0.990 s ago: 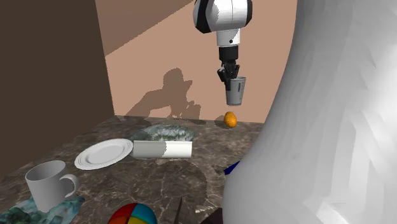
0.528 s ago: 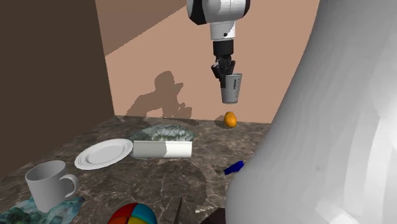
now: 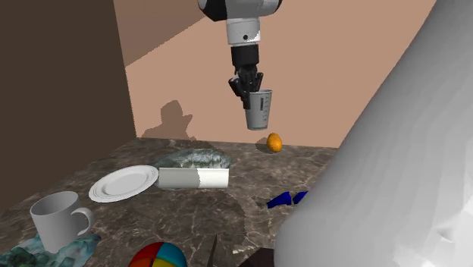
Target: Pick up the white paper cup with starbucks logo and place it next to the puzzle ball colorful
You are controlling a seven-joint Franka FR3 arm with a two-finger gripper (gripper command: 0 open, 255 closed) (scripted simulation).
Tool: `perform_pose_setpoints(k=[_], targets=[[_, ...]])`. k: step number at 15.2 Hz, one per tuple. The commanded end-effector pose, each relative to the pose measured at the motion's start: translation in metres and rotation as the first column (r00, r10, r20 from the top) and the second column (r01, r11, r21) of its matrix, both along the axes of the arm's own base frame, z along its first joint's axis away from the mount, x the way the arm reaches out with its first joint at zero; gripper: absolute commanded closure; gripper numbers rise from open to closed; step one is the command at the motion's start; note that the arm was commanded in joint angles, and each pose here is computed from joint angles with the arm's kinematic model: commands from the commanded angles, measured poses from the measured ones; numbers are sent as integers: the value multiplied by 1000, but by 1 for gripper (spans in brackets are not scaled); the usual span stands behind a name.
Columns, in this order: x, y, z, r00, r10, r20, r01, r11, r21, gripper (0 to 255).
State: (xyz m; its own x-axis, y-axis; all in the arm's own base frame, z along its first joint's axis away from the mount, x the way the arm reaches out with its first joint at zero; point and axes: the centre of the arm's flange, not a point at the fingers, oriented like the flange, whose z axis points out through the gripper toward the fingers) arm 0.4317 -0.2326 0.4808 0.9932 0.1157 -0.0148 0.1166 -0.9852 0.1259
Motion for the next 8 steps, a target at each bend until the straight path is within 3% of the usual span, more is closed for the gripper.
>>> perform_pose_setpoints(k=[1, 8], targets=[[-4, 26, 1, 1000, -2, 1, 2, 1000, -1, 255], [-16, 118, 1, 1000, -2, 1, 2, 1000, -1, 255]])
